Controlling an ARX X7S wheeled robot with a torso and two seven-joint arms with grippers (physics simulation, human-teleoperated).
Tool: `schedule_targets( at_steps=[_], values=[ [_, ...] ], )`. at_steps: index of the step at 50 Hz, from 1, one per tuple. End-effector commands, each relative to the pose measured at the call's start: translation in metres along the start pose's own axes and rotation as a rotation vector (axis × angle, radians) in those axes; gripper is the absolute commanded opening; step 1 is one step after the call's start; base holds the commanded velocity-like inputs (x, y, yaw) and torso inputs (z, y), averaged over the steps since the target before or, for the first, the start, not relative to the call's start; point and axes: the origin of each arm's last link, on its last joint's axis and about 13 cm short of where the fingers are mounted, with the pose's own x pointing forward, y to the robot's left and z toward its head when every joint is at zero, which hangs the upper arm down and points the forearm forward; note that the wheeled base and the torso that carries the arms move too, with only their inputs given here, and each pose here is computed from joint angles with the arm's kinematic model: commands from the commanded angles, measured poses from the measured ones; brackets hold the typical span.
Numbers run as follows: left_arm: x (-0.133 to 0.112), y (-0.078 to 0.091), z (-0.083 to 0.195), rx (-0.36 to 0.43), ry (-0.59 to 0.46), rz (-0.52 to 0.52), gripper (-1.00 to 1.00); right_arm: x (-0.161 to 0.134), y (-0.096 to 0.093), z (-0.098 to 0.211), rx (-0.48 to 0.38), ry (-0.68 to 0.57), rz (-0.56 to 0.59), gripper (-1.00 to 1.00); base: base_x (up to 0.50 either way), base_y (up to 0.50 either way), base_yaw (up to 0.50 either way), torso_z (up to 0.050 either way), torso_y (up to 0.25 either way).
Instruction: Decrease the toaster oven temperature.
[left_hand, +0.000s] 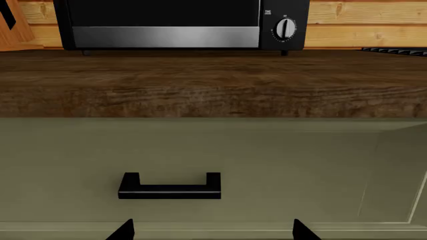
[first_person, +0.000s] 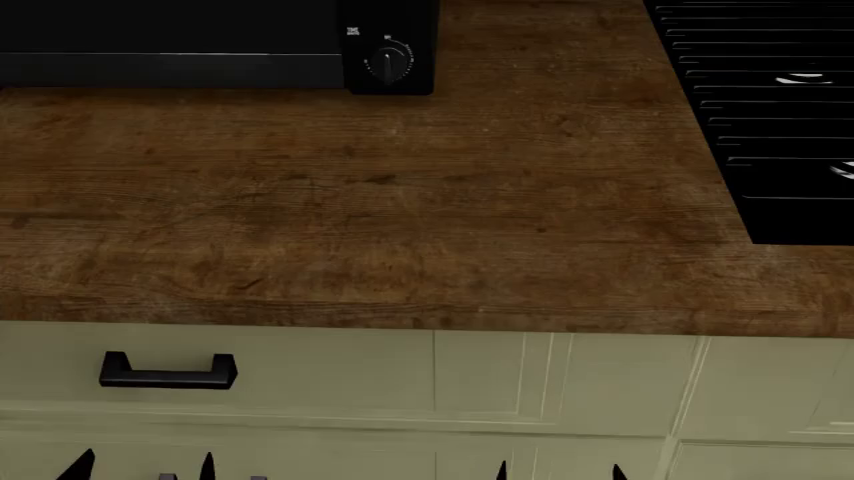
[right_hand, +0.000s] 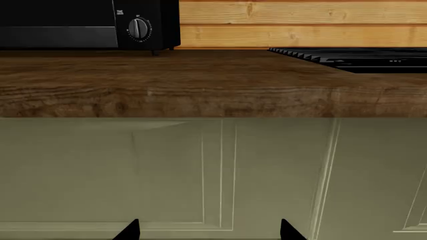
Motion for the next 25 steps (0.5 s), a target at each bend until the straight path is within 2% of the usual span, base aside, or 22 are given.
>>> schedule_targets(
  at_steps=[1,25],
  values=[
    [0.0002,0.0002,-0.0001,0.0,0.0,0.0,1.0,0.0002,0.0004,0.0,0.0,0.0,0.0,1.0,0.0,0.0,0.0,0.0,0.0],
    [-0.001,0.0009,-0.0033,0.028,0.004,0.011,1.0,-0.0023,0.0012,-0.0065,-0.015,0.029,0.01,1.0,0.0,0.0,0.0,0.0,0.0]
  ],
)
